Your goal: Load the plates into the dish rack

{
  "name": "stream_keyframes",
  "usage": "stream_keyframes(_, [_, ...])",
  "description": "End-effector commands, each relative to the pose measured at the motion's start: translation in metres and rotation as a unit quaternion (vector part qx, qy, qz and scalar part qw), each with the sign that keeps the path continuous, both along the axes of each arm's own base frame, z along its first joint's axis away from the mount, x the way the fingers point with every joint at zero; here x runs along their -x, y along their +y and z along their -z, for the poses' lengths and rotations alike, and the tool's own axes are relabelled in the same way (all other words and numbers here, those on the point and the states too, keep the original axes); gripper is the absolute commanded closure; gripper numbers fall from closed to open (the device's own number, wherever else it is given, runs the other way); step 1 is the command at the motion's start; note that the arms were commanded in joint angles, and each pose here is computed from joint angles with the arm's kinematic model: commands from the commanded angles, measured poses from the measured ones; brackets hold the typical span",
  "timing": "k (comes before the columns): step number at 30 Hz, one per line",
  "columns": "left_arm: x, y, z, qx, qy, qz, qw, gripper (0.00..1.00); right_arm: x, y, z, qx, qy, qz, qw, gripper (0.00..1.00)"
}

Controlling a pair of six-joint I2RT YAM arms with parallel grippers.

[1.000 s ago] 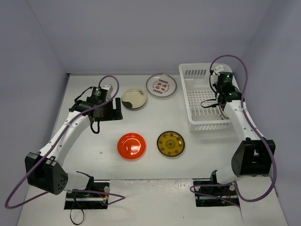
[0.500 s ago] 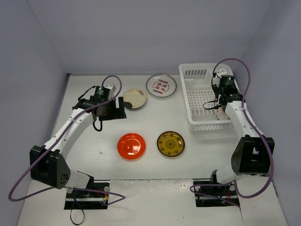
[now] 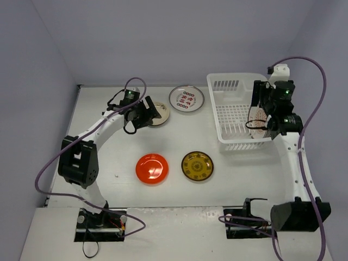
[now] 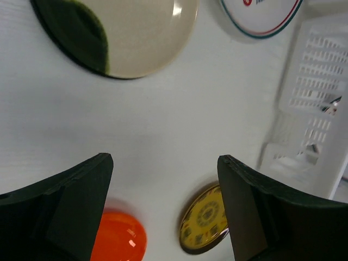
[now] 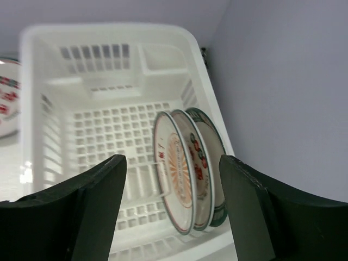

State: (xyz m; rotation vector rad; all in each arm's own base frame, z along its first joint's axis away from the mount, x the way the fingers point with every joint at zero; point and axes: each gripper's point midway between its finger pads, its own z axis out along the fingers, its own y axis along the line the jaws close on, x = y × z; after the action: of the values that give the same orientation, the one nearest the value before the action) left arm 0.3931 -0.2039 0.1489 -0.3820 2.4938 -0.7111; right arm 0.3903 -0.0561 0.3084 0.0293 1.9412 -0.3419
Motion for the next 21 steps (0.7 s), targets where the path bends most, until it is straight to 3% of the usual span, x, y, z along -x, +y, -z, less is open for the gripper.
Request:
stream_keyframes(1, [-0.055, -0.035, -0.049, 0.105, -0.061, -0.083, 0.989, 0.22, 0.008, 0.028, -0.04, -0.095, -0.087, -0.034, 0.991, 0.3])
stream_keyframes(6, [-0.101, -0.077, -0.044, 0.149, -0.068, -0.157, 0.974, 0.23, 0.024, 0.052, -0.046, -0.161, -0.112, -0.072, 0.978, 0.29])
stream_keyframes(10, [-0.13, -0.117, -0.034, 0.171, -0.063, -0.202, 0.962, 0.28, 0.035, 0.063, -0.038, -0.195, -0.112, -0.087, 0.971, 0.29])
stream_keyframes(21, [-0.159, -0.144, 0.023, 0.152, -0.053, -0.304, 0.939, 0.36, 0.049, 0.069, -0.038, -0.2, -0.115, -0.103, 0.968, 0.28])
